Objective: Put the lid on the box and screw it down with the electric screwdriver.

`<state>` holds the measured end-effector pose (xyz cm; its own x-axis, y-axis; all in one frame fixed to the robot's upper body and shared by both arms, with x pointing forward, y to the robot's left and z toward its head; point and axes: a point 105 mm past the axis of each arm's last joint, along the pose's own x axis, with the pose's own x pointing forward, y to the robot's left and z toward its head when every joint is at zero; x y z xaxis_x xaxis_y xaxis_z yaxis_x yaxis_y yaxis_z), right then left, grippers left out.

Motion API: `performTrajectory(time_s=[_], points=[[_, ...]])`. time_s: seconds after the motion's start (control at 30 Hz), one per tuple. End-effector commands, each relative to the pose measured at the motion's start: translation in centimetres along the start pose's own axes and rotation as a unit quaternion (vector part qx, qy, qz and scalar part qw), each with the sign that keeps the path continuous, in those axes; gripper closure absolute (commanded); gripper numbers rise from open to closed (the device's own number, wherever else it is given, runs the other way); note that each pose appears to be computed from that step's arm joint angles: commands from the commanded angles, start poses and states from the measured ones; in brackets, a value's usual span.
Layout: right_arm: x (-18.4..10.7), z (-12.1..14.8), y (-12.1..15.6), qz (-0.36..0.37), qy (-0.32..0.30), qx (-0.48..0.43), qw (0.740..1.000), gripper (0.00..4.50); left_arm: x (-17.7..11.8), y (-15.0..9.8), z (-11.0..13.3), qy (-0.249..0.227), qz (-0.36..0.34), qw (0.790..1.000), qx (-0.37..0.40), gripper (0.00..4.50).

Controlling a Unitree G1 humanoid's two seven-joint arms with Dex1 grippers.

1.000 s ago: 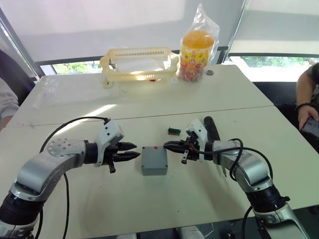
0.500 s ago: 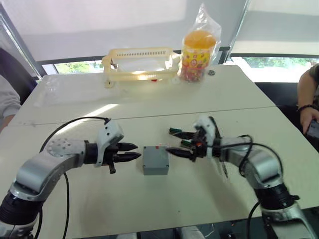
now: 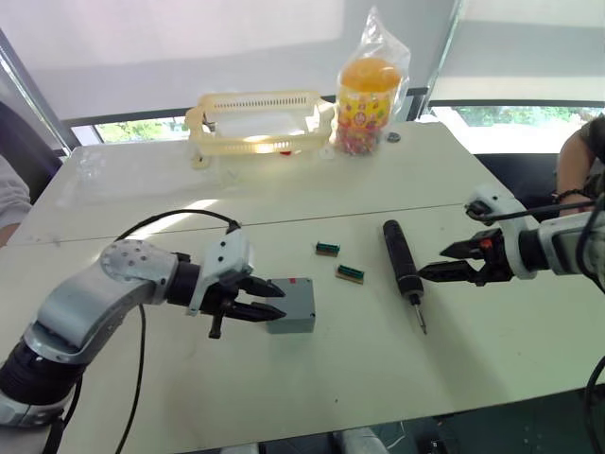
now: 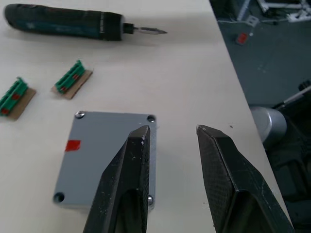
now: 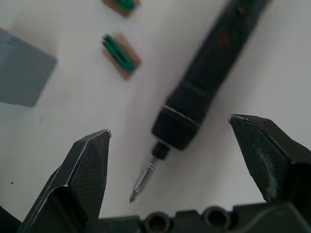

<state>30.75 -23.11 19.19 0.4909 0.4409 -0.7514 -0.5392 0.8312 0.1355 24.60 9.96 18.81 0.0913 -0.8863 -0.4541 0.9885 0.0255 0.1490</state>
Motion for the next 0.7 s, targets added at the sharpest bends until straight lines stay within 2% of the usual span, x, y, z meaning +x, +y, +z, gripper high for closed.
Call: performTrajectory(time_s=[0.03, 0.2, 0.7], points=[[0.1, 1.0, -0.2, 0.016, 0.020, 0.061, 0.998, 0.21, 0.0, 0.0, 0.5, 0.004, 0.002, 0.999, 0.034, 2.98], [1.7, 1.9, -1.1, 0.015, 0.053, 0.121, 0.991, 0.21, 0.1, 0.1, 0.3, 0.002, 0.023, 0.999, 0.030, 2.98], [5.4, -0.3, -2.1, -0.015, 0.161, 0.064, 0.985, 0.21, 0.2, -2.2, 0.0, -0.005, 0.065, 0.998, 0.004, 2.98]])
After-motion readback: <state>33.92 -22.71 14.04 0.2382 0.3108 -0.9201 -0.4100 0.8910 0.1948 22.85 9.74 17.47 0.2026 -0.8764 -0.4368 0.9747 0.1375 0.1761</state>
